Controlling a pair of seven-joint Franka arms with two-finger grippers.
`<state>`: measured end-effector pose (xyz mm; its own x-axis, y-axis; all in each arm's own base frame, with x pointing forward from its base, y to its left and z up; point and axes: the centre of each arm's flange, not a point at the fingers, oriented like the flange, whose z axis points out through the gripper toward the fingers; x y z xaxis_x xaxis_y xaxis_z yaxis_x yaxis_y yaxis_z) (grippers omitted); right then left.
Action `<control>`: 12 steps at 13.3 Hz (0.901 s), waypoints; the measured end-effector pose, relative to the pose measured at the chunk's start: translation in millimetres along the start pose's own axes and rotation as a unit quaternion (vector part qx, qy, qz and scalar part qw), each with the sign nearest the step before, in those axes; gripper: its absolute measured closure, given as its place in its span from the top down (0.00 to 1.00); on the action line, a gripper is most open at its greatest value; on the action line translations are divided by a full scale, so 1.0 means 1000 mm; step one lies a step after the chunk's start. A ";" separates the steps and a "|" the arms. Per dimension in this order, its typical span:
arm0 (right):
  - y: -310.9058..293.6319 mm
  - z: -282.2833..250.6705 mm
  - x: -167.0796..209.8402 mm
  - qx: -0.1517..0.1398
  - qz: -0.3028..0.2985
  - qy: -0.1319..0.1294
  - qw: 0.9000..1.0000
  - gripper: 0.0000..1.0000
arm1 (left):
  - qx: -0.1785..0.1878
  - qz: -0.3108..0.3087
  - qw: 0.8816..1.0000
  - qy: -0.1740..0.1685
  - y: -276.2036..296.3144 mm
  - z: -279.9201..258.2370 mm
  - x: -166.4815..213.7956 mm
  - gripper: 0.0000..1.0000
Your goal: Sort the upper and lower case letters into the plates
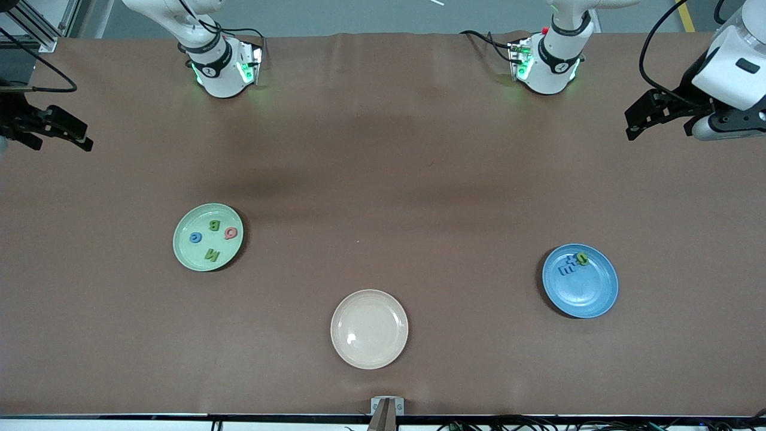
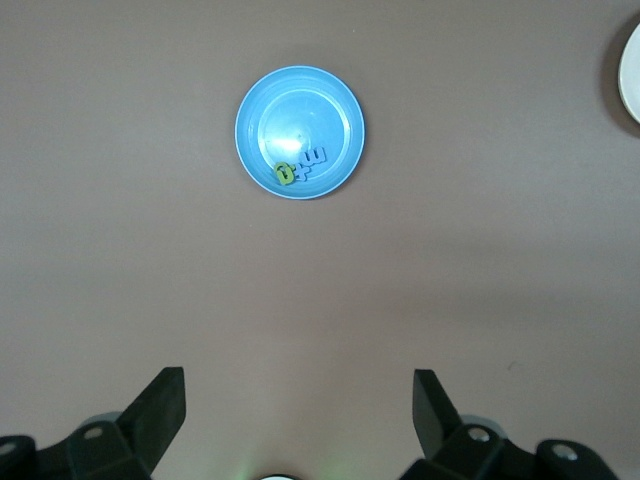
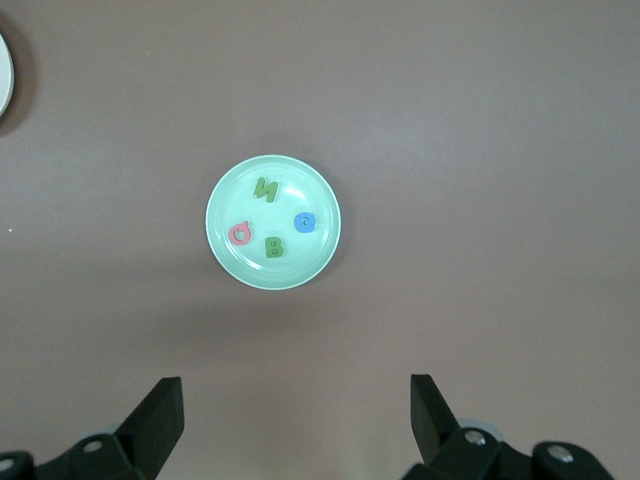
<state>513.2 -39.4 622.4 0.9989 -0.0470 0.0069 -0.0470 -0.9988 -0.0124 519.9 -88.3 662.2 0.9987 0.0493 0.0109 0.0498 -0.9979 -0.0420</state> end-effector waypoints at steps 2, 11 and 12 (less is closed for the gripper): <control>0.000 0.000 0.006 0.000 0.000 0.001 1.000 1.00 | 0.000 0.000 1.000 0.000 0.000 0.000 0.000 1.00; 0.000 0.007 0.010 0.000 -0.019 -0.016 1.000 1.00 | 0.000 0.000 1.000 0.000 0.000 0.000 0.000 1.00; 0.000 0.007 0.010 0.000 -0.019 -0.016 1.000 1.00 | 0.000 0.000 1.000 0.000 0.000 0.000 0.000 1.00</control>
<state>523.7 -40.2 615.7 0.9997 -0.0077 -0.0245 -0.0080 -0.9999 -0.0120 519.9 -88.3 662.2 0.9987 0.0493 0.0109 0.0497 -0.9979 -0.0421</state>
